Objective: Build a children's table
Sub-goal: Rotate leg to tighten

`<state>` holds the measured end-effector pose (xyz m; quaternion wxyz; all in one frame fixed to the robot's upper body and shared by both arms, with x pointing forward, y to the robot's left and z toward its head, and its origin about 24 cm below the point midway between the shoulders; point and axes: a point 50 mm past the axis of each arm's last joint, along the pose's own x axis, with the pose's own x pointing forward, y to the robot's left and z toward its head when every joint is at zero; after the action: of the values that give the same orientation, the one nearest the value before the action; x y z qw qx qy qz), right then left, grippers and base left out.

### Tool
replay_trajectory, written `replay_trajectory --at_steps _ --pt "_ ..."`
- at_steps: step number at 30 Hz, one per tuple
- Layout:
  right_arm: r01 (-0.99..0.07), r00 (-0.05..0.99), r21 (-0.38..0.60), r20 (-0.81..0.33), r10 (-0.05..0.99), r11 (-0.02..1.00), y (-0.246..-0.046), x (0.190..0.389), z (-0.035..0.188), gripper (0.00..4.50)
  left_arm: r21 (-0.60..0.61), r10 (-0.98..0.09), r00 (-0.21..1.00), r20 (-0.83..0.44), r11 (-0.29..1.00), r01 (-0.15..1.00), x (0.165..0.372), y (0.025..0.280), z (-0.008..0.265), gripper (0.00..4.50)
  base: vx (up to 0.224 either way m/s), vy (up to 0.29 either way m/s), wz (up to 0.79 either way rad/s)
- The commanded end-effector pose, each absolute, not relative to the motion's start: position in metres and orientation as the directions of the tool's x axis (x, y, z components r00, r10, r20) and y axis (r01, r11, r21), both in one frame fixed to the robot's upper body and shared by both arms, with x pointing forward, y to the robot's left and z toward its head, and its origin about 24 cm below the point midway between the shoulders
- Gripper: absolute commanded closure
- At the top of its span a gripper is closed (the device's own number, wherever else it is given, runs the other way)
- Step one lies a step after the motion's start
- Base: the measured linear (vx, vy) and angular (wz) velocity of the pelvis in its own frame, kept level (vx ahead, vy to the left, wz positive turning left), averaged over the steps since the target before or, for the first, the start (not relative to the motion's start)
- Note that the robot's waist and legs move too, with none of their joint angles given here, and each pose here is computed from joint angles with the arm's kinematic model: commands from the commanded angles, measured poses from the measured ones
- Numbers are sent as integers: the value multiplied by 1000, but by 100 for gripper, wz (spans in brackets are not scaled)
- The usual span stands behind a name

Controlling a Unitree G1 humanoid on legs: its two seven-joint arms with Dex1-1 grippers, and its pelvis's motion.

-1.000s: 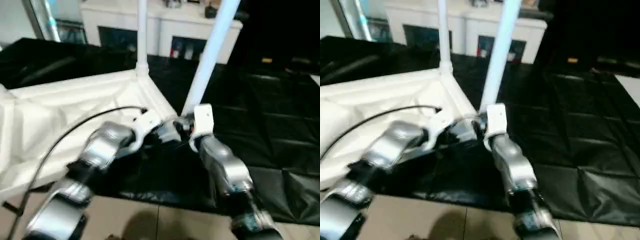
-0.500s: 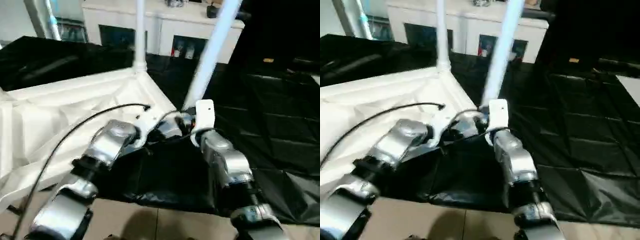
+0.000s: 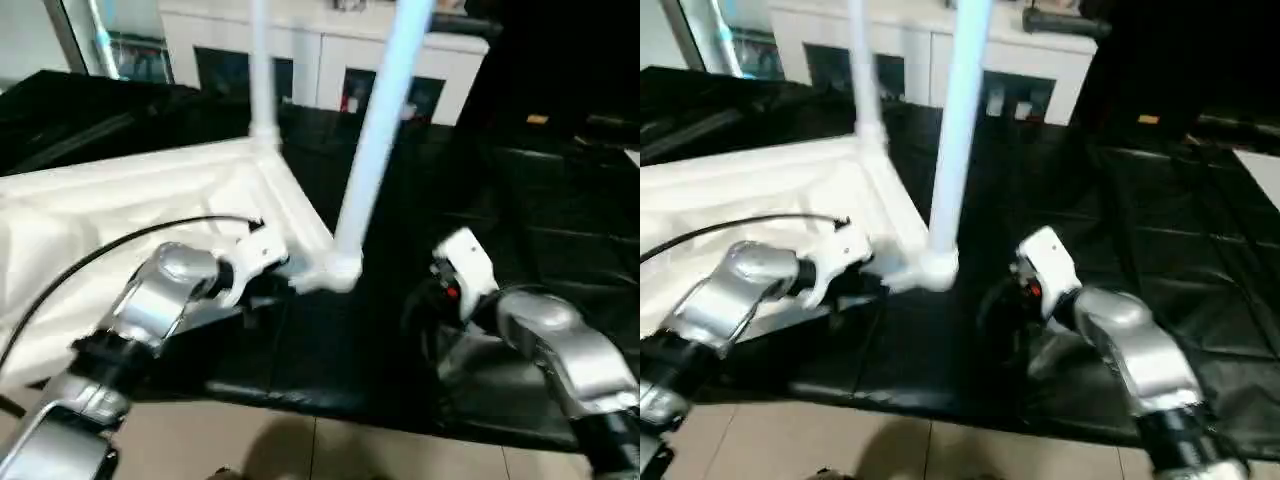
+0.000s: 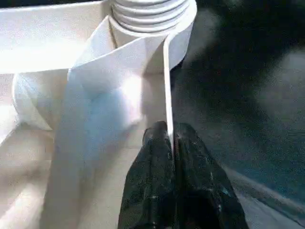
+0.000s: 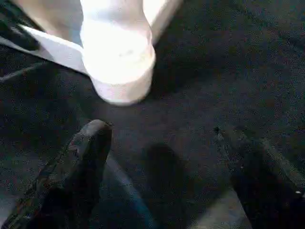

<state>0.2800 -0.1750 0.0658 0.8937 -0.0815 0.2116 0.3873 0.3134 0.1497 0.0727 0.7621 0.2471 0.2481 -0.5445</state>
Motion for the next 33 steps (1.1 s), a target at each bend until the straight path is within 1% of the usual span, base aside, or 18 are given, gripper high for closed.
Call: replay_trajectory --at_steps 1,2,3,8,14,15,18,19,22,23,24,27,29,33 --pt "-769 579 10 -414 703 639 -170 278 73 67 94 -738 208 -642 193 977 308 137 78 450 0 0 0" --pt "-805 539 -2 -419 730 593 -167 274 71 67 75 -749 158 -643 144 987 304 135 78 450 0 0 0" --pt "-816 529 -10 -417 739 578 -166 272 71 67 72 -751 148 -644 133 989 304 135 78 450 0 0 0" --pt "-837 496 8 -408 766 547 -155 270 64 67 89 -747 141 -650 110 990 305 131 78 450 0 0 0" --pt "-840 498 17 -376 782 543 -144 276 62 67 90 -747 132 -652 96 991 306 129 80 450 0 0 0" --pt "-836 504 36 -346 791 548 -140 280 63 67 93 -745 134 -653 96 991 306 129 80 450 0 0 0" --pt "-831 510 55 -322 797 554 -136 283 62 67 95 -743 136 -655 97 991 307 128 79 450 0 0 0" --pt "-831 509 59 -321 798 554 -136 284 61 96 95 -743 136 -655 97 991 307 128 79 450 0 0 0" --pt "-832 506 64 -321 801 551 -135 284 60 106 96 -743 137 -655 99 991 307 128 79 450 0 0 0" --pt "-832 505 68 -321 801 551 -135 285 59 116 96 -743 138 -655 99 990 307 128 79 450 0 0 0" --pt "-830 506 73 -319 802 553 -135 286 58 143 96 -743 138 -655 100 990 307 128 79 450 0 0 0" --pt "-832 503 71 -324 801 551 -135 287 55 152 98 -741 143 -656 104 990 308 129 79 450 0 0 0" --pt "-836 496 70 -330 803 545 -135 287 54 174 101 -740 147 -656 107 989 308 129 79 450 0 0 0" --pt "-838 492 70 -333 804 542 -136 287 53 187 102 -739 149 -657 109 989 308 129 79 450 0 0 0"
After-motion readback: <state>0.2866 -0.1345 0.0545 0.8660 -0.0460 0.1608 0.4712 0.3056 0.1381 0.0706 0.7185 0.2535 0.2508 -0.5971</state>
